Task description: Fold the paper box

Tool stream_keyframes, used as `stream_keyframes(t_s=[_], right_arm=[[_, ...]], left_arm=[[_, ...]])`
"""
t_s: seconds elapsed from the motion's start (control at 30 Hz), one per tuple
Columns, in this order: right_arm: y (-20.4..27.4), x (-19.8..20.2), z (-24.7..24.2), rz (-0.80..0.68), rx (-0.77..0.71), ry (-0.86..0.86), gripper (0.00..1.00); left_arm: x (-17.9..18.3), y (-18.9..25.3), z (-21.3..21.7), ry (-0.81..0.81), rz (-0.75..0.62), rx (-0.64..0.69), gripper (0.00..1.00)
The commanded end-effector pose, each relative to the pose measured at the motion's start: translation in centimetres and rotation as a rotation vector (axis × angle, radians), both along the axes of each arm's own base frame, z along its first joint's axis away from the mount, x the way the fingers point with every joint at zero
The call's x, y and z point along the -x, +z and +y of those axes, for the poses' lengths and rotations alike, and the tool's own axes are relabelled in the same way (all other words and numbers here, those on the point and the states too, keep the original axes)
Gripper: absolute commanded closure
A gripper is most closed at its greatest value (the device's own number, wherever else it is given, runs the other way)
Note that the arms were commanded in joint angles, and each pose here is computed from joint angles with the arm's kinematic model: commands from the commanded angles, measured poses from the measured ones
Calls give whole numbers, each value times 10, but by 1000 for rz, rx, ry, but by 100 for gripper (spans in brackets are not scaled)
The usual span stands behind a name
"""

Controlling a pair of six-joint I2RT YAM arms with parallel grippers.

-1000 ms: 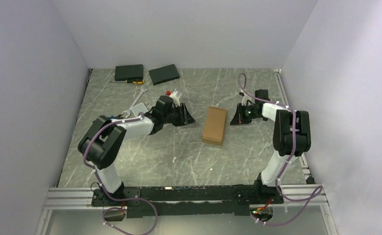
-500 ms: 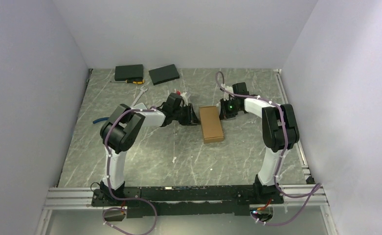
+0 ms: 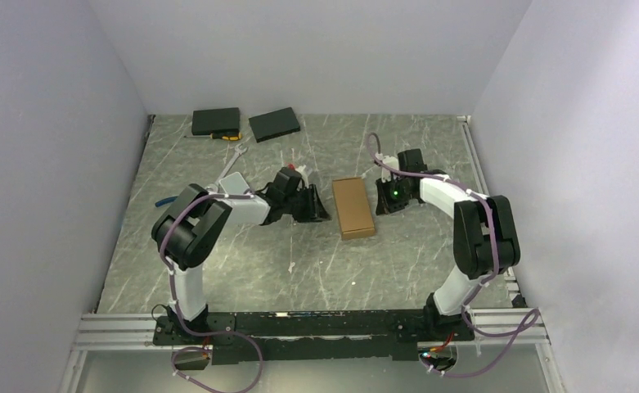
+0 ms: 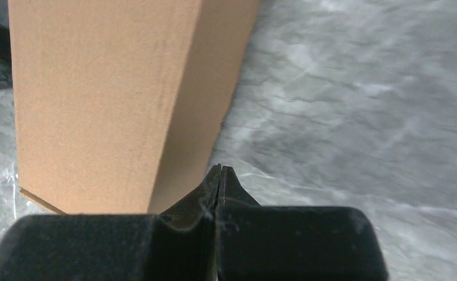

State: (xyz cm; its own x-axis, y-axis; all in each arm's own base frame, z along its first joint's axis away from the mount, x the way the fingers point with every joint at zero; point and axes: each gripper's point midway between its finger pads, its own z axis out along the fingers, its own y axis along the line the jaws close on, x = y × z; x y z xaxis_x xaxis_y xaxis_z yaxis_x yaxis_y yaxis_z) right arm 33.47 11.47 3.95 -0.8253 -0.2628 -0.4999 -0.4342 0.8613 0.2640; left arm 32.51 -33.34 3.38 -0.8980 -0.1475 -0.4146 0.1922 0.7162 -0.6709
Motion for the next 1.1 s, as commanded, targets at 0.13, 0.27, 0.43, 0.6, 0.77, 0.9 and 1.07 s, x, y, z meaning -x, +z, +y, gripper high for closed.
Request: stream_keyframes(t_s=[0.13, 0.27, 0.43, 0.6, 0.77, 0.9, 1.07], right_arm=[[-14, 34, 49, 124, -90, 153, 100], [-2, 39, 69, 155, -207, 194, 100], [1, 11, 17, 25, -3, 76, 100], [68, -10, -37, -243, 56, 13, 98], [172, 12, -70, -596, 47, 54, 59], [246, 44, -71, -820, -19, 29, 1], [314, 71, -62, -819, -208, -156, 1]], left_arm=[[32, -9, -47, -119, 58, 41, 63], [37, -13, -64, -158, 66, 46, 64], [32, -6, -38, -74, 42, -28, 61], [31, 30, 17, 30, -74, -67, 59], [41, 124, 73, 84, -353, -122, 39], [64, 213, 116, 146, -552, -33, 1], [113, 289, 160, 189, -687, 33, 0]])
